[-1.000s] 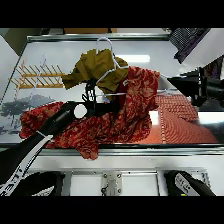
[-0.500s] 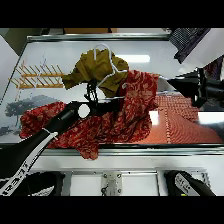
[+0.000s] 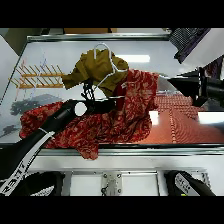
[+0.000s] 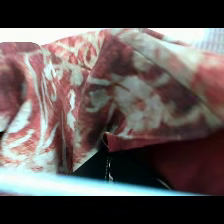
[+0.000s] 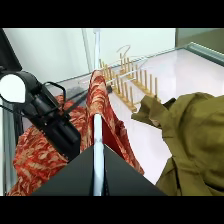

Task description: Fold the clothes and pants, and hang the long-sleeved shirts on hangers.

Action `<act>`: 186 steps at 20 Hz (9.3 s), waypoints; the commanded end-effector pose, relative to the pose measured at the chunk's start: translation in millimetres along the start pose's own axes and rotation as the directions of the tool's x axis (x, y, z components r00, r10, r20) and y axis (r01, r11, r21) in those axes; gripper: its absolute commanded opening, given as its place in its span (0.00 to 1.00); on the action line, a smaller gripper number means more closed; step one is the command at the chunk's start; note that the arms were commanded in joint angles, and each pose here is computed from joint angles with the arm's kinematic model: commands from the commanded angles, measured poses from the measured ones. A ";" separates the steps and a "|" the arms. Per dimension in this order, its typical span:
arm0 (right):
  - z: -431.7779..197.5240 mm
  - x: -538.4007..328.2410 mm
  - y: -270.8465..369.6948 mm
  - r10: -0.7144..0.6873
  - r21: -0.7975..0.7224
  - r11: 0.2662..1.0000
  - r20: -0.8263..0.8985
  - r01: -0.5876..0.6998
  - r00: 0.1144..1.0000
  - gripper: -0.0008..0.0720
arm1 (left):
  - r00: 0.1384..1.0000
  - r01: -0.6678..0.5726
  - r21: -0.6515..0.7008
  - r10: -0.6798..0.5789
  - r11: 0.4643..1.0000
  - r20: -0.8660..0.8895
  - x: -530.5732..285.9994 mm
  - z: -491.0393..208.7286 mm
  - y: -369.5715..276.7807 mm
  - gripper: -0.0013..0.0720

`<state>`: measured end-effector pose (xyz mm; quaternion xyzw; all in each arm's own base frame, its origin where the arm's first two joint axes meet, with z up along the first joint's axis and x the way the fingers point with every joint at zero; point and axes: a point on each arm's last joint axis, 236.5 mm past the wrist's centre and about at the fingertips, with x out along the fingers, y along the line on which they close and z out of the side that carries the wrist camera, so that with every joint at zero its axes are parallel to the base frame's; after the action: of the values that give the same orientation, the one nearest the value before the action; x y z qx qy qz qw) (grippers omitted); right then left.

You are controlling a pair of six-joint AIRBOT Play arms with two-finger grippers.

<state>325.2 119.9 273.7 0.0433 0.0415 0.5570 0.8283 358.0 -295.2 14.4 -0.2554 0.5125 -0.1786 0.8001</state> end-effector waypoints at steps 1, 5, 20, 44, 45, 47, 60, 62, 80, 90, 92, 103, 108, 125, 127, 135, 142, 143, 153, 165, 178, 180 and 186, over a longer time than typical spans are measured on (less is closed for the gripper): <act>2.5 -0.3 -13.2 -0.057 0.056 0.997 0.008 0.057 0.998 0.02 | 1.000 0.012 0.016 -0.012 1.000 0.020 -25.9 9.7 -2.7 0.03; 14.3 -1.3 -23.5 -0.101 0.112 0.989 0.058 0.094 0.993 0.02 | 0.998 0.061 0.104 -0.063 0.993 0.017 -53.1 -2.4 -29.4 0.03; 51.9 -2.9 15.4 -0.133 0.108 0.987 0.096 0.122 0.986 0.02 | 0.973 -0.160 0.084 0.143 0.983 0.179 -117.1 18.3 30.1 0.03; 58.7 -1.5 54.2 -0.100 0.063 0.993 0.064 0.096 0.993 0.02 | 0.927 -0.284 -0.025 0.282 0.958 0.247 -132.1 97.0 91.0 0.03; 56.9 -1.4 53.5 -0.103 0.062 0.993 0.056 0.100 0.993 0.02 | 0.925 -0.282 -0.029 0.280 0.959 0.256 -136.1 98.8 91.2 0.03; 51.3 -1.4 51.9 -0.110 0.061 0.992 0.032 0.108 0.993 0.02 | 0.922 -0.274 -0.015 0.267 0.962 0.280 -143.3 102.0 86.4 0.03; 17.0 6.7 48.8 -0.068 0.008 0.998 0.049 0.068 0.996 0.02 | 0.908 -0.086 0.194 -0.004 0.977 0.420 -211.5 77.9 -17.7 0.03; 12.6 5.6 45.8 -0.058 0.009 0.998 0.139 0.058 0.989 0.02 | 0.908 -0.058 0.225 -0.043 0.973 0.418 -217.4 69.6 -31.1 0.03; -9.9 19.0 54.7 0.007 0.064 0.998 0.331 -0.030 0.944 0.02 | 0.938 -0.121 0.524 -0.077 0.843 0.339 -229.4 53.1 -155.8 0.03; 11.6 13.0 47.1 -0.026 0.089 0.996 0.422 -0.012 0.906 0.02 | 0.918 -0.111 0.531 -0.117 0.840 0.378 -280.0 52.6 -152.0 0.86; 18.5 9.7 46.1 -0.031 0.093 0.996 0.451 -0.013 0.892 0.02 | 0.909 -0.102 0.531 -0.138 0.841 0.393 -294.1 52.4 -152.3 0.86; 91.0 -39.4 -9.6 -0.338 0.018 0.925 0.498 0.380 0.799 0.02 | 0.876 -0.135 0.535 -0.152 0.834 0.458 -324.4 60.0 -146.3 0.03; 135.5 -116.1 -35.4 -0.573 -0.072 0.734 0.469 0.675 0.673 0.02 | 0.859 -0.183 0.532 -0.129 0.827 0.496 -328.2 68.9 -141.0 0.03; 237.7 -412.8 34.5 -0.619 0.163 -0.504 0.616 0.848 -0.487 0.02 | 0.837 -0.267 0.577 -0.110 0.772 0.536 -332.3 78.8 -137.0 0.03; 247.3 -421.3 48.7 -0.572 0.184 -0.551 0.628 0.814 -0.528 0.02 | 0.836 -0.279 0.585 -0.107 0.761 0.538 -331.8 79.5 -136.5 0.03; 276.8 -429.3 58.2 -0.518 0.156 -0.613 0.661 0.774 -0.543 0.02 | 0.819 -0.387 0.510 0.032 0.768 0.573 -305.4 113.3 -105.3 0.03; 271.5 -445.6 63.2 -0.480 0.204 -0.647 0.640 0.734 -0.600 0.02 | 0.836 -0.359 0.447 0.070 0.820 0.544 -279.3 137.2 -85.3 0.03; 269.9 -448.9 63.5 -0.474 0.212 -0.654 0.634 0.726 -0.611 0.02 | 0.833 -0.366 0.448 0.072 0.816 0.548 -280.0 139.4 -83.7 0.03; 210.6 -499.0 57.4 -0.430 0.409 -0.679 0.453 0.610 -0.781 0.02 | 0.822 -0.367 0.448 0.059 0.816 0.566 -283.1 145.0 -85.5 0.03; 190.1 -496.7 71.7 -0.419 0.451 -0.680 0.408 0.578 -0.811 0.03 | 0.810 -0.357 0.455 0.028 0.816 0.585 -285.9 149.6 -92.8 0.03; 237.0 -432.8 48.2 -0.564 0.221 -0.569 0.596 0.792 -0.572 0.72 | 0.809 -0.356 0.455 0.025 0.816 0.587 -286.2 150.0 -93.4 0.03; 249.1 -398.7 35.5 -0.628 0.133 -0.468 0.645 0.874 -0.435 0.72 | 0.809 -0.356 0.455 0.026 0.816 0.587 -286.1 149.9 -93.3 0.03; 251.2 -281.6 1.4 -0.747 -0.145 -0.027 0.660 0.989 0.077 0.72 | 0.809 -0.357 0.456 0.026 0.816 0.587 -285.9 149.9 -93.2 0.03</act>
<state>208.2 -206.7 536.1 -0.1298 -0.2839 -0.3175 0.8954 374.6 -180.1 329.9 -0.0021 0.2087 -0.1501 0.9664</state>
